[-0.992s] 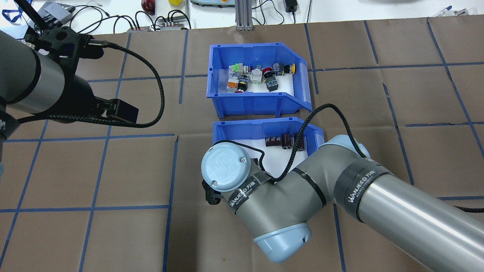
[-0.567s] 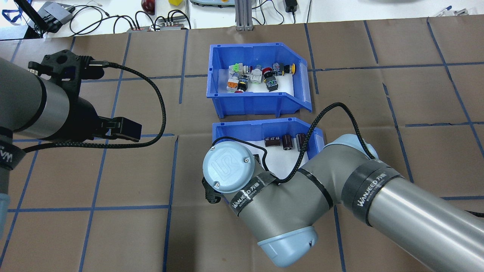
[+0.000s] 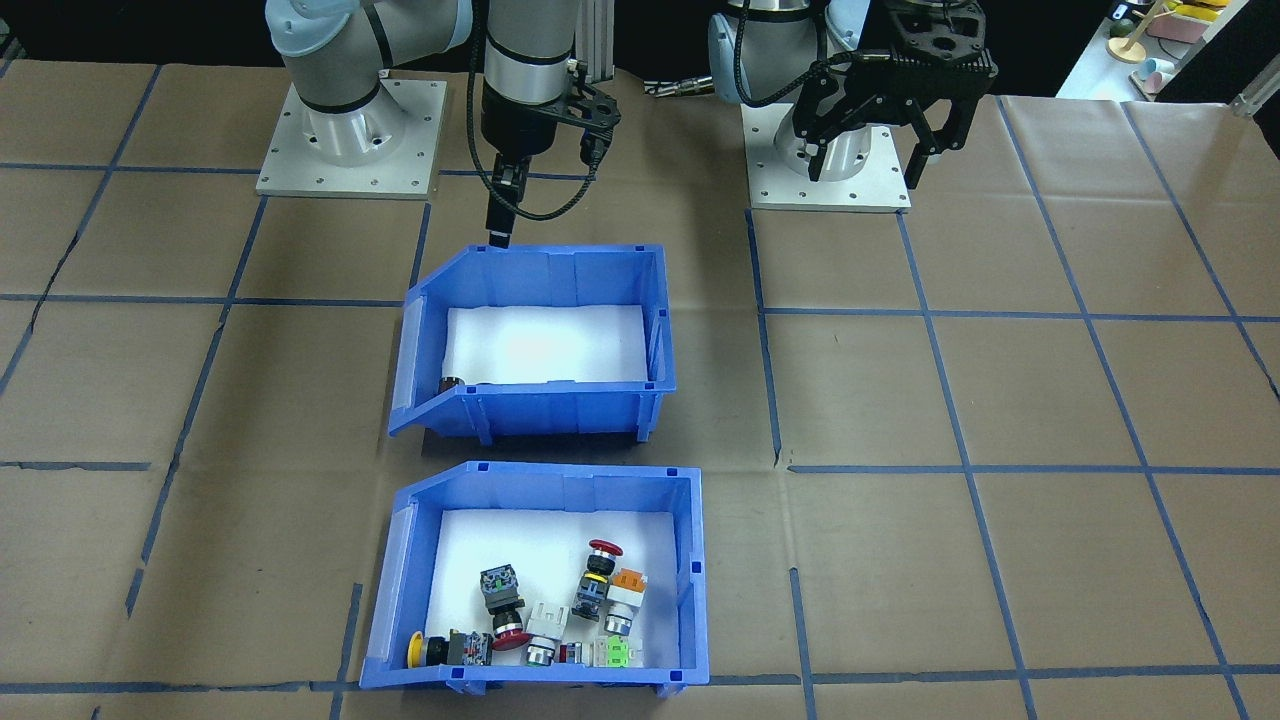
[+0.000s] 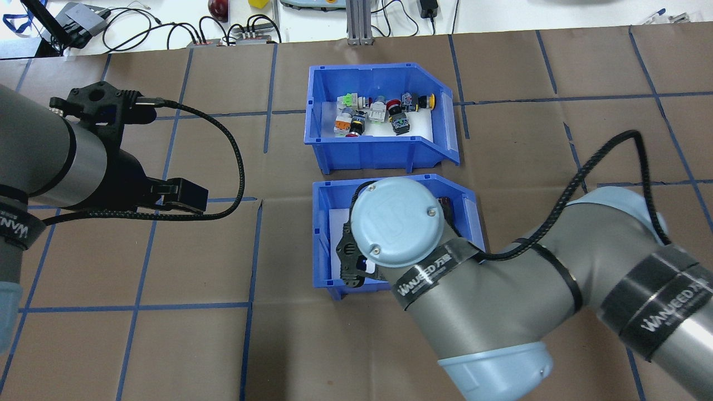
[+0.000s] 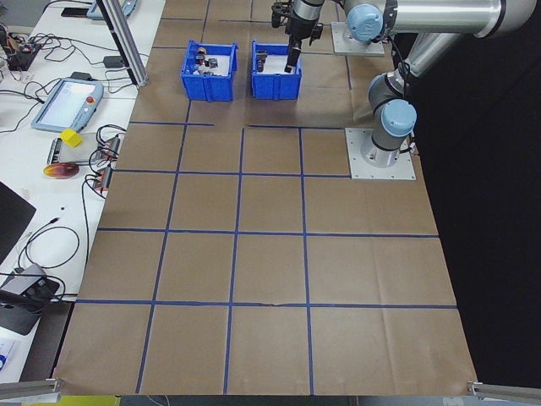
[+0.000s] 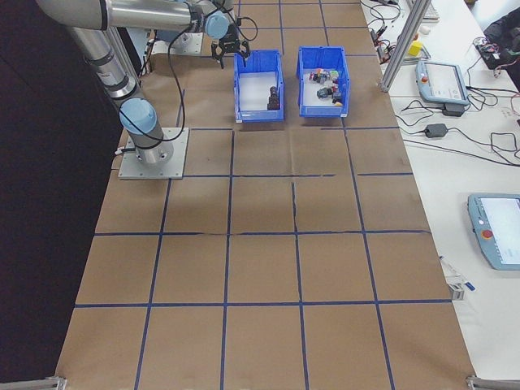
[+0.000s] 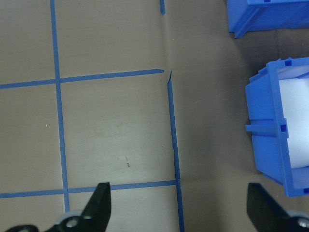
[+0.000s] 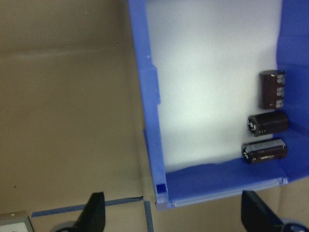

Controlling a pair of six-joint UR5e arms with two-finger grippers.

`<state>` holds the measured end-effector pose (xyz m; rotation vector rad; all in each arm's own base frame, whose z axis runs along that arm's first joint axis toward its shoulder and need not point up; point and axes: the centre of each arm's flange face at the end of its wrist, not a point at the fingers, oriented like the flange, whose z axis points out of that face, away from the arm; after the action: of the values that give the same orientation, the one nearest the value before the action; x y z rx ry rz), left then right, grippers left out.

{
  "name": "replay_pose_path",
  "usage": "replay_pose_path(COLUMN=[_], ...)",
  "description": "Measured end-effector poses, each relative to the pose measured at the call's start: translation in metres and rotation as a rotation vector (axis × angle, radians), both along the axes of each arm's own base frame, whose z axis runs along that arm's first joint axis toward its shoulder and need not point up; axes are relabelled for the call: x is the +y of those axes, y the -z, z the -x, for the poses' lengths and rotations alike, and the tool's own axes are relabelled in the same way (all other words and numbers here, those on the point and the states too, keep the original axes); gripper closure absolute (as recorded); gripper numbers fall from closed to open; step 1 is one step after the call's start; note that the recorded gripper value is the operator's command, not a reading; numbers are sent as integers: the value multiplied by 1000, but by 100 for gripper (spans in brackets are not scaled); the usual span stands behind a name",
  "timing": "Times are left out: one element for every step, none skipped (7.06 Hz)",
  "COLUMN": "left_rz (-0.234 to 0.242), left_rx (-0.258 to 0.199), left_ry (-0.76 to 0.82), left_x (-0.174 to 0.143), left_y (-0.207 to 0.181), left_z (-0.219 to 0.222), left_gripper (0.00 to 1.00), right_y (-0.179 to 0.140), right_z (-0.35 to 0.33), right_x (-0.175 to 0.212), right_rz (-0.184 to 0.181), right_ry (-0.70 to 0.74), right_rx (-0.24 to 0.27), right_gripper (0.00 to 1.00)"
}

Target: Place button box in front

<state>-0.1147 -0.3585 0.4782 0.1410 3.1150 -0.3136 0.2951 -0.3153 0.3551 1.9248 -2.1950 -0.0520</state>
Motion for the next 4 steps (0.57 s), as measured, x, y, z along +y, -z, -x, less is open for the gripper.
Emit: replay_pose_path(left_rz=[-19,-35,-41,-42], left_rx=[-2,-2,-3,-4], left_ry=[4,12,23,34], left_x=[-7,-20,-38,-62], left_y=[7,12,9,0], left_z=[0,0,0,2], left_gripper=[2,2,1,1], right_y=[-11,-22,-36,-52], right_z=[27,57,88,116], right_x=[-17,-39,-62,-81], right_rz=[16,38,62,81], right_ry=[77,167,261,371], right_rx=[-11,-23,-42,-84], right_gripper=[0,0,0,0])
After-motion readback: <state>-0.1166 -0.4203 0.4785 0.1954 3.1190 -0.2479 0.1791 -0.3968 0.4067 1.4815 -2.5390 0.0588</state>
